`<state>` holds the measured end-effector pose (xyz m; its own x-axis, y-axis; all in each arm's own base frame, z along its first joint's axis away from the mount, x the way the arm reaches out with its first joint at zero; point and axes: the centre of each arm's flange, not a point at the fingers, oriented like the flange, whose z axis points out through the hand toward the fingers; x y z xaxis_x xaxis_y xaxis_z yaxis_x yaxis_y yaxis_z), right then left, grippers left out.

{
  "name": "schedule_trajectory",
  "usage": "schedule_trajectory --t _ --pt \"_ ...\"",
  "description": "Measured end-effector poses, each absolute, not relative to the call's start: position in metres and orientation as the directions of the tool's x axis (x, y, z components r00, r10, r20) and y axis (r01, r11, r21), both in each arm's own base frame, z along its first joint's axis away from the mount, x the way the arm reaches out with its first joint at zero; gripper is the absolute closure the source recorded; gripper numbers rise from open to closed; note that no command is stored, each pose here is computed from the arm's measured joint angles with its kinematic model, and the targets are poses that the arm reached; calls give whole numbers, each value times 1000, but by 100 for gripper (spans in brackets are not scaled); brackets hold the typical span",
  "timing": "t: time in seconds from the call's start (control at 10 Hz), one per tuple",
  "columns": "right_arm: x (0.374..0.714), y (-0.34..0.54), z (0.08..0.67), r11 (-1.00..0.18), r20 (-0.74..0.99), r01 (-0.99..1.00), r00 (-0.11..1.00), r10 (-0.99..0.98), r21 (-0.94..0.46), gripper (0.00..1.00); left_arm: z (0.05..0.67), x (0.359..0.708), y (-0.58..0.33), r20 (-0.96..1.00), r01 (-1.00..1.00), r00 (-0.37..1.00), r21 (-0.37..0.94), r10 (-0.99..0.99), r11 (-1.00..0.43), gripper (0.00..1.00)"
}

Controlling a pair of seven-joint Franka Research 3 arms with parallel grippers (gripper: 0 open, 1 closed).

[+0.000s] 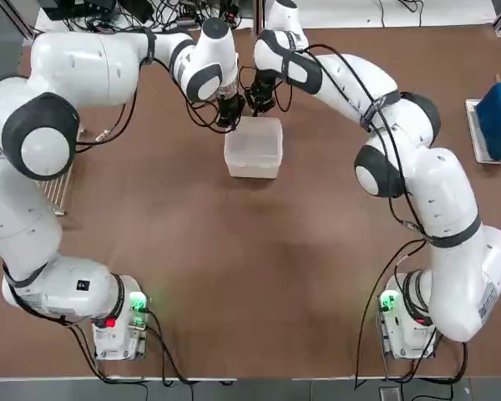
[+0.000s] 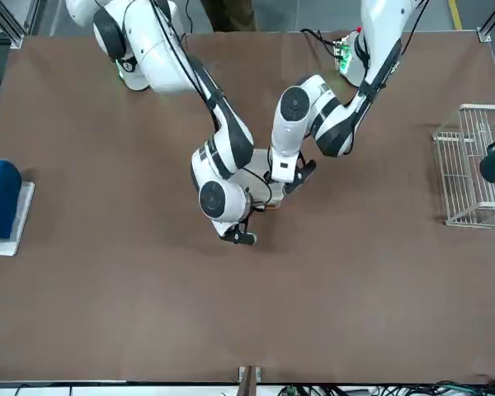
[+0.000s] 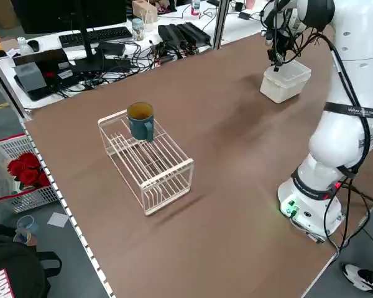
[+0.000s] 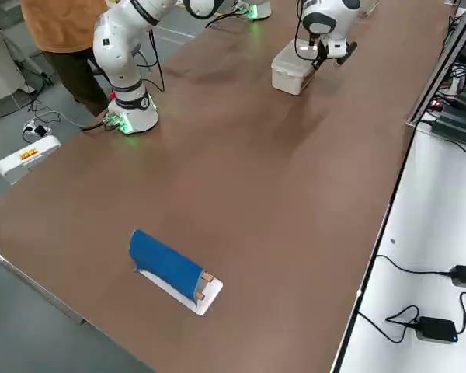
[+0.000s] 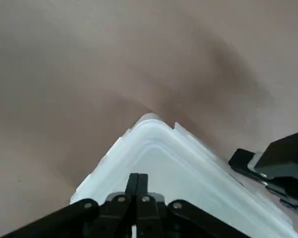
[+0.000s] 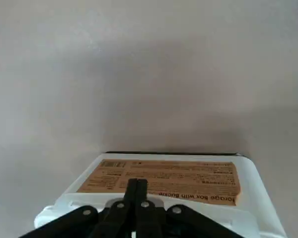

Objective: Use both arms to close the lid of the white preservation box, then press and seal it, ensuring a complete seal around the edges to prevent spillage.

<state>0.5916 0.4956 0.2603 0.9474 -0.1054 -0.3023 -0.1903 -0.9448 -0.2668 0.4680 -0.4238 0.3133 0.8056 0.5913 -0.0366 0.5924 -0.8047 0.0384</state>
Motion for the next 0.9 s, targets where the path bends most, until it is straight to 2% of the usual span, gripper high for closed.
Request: schedule_trajectory --t 0.9 --pt "582 505 260 -956 -293 -184 950 -112 -230 99 314 467 -424 -38 593 805 38 592 -804 99"
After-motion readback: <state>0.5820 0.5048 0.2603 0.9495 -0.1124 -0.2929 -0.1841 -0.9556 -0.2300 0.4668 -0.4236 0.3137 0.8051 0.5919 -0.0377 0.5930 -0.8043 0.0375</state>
